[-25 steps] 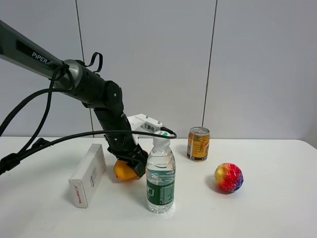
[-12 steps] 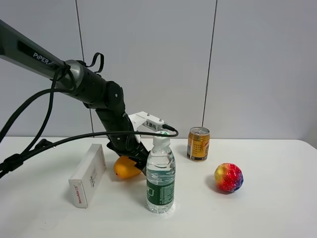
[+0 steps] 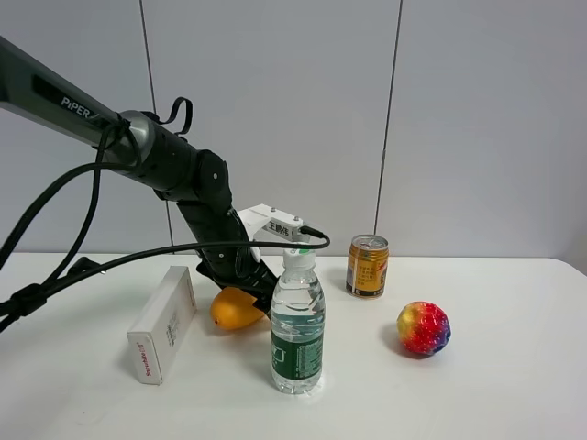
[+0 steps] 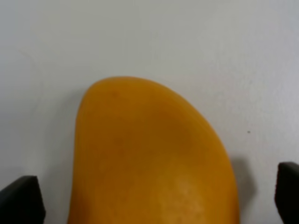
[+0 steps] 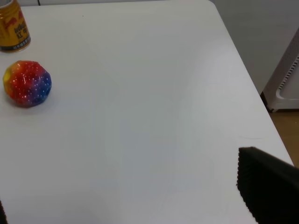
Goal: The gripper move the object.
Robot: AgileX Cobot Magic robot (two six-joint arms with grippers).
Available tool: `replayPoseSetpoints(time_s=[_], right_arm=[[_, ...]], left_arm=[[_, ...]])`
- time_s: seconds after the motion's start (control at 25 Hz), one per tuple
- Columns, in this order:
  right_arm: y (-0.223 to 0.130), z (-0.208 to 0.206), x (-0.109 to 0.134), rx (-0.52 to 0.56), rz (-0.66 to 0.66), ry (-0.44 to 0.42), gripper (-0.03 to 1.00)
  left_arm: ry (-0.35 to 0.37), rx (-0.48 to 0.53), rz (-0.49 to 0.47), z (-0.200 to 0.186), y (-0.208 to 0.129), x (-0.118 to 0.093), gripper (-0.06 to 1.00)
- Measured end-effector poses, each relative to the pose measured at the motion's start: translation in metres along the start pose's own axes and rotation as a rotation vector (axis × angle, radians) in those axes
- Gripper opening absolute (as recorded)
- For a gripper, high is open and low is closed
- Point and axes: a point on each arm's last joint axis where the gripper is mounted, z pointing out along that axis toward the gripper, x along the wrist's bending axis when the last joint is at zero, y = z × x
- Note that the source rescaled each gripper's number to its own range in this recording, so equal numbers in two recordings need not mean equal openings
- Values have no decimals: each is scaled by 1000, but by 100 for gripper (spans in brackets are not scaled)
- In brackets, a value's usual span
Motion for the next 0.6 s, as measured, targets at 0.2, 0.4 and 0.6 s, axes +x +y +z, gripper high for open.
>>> replayPoseSetpoints(time_s=[0.2,0.4,0.6], right_arm=[[0,0,0,0,0,0,100],[0,0,0,0,0,0,100],[0,0,0,0,0,0,100]], left_arm=[[10,-48,2,-21,11,1,100],[31,-145,9,-59,35,3,100],[62,-303,14,-124,65,4,100]])
